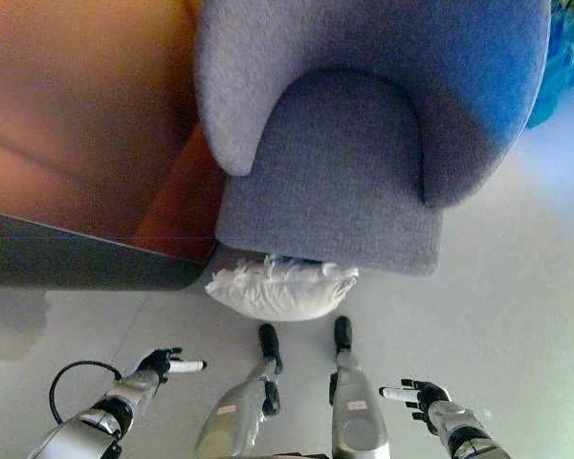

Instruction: Pick up the pillow and put it on the sofa.

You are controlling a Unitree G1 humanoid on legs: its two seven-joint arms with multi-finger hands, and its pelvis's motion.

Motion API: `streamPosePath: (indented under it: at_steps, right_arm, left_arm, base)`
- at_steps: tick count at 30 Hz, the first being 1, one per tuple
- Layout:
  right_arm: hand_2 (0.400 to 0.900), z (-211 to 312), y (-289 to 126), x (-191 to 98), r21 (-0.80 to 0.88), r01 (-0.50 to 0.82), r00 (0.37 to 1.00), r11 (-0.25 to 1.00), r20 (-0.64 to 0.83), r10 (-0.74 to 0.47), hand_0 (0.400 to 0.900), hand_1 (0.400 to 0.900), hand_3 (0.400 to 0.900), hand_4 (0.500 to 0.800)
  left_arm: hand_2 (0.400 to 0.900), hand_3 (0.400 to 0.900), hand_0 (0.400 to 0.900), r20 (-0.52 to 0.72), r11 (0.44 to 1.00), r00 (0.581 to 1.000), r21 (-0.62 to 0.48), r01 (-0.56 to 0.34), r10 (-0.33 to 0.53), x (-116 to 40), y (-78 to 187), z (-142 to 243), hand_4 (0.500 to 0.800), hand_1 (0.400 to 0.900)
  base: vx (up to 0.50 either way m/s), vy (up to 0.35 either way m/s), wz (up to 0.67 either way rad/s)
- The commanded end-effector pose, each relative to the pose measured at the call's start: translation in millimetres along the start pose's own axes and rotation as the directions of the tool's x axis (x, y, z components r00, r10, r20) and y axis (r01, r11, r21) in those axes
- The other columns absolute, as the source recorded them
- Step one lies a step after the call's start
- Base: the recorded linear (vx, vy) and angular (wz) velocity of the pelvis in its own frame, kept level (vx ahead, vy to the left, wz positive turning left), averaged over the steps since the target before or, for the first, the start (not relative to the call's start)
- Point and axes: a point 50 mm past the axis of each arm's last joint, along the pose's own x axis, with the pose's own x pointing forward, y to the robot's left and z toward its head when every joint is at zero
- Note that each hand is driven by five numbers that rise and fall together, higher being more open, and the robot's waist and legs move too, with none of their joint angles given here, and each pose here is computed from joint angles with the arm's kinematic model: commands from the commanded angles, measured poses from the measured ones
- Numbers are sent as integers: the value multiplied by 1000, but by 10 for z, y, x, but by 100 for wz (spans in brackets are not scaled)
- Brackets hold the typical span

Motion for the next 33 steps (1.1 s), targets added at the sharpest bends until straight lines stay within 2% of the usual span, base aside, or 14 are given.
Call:
streamPosePath:
  at_steps: [1,9,15,20,23,27,33]
  right_arm:
    - [900,38,-169,-27,-15,45,999,999,14,-45,900,900,900,800]
    - [900,303,-229,-37,-11,44,996,999,82,-43,900,900,900,800]
    - [900,446,-279,-55,-15,42,993,999,113,-40,900,900,900,800]
    - [900,516,-246,-54,-8,29,989,1000,147,-28,900,900,900,800]
    - [900,559,-237,-57,3,25,986,1000,164,-25,900,900,900,800]
    - [900,530,-201,-47,9,11,986,1000,165,-13,900,900,900,800]
    - [900,619,-106,-40,36,-20,981,999,196,13,900,900,900,800]
  left_arm:
    - [900,900,900,-25,987,991,-91,-130,128,10,335,-25,800,900]
    - [900,900,900,117,941,977,-310,-135,178,-15,547,608,800,900]
    - [900,900,900,193,859,958,-505,-88,211,-90,715,1019,800,900]
    - [900,900,900,219,794,944,-605,-67,246,-144,810,1209,800,900]
    - [900,900,900,236,726,937,-688,-27,258,-187,895,1333,800,900]
    - [900,900,900,262,660,931,-750,31,254,-236,937,1478,800,900]
    - [900,900,900,328,652,904,-755,74,276,-377,1035,1815,800,900]
  base:
    - [-95,-26,-4]
    - [-67,-15,-5]
    - [-33,-7,-2]
    - [-20,-29,-1]
    - [-16,-49,0]
    - [16,-67,6]
    - [8,-86,6]
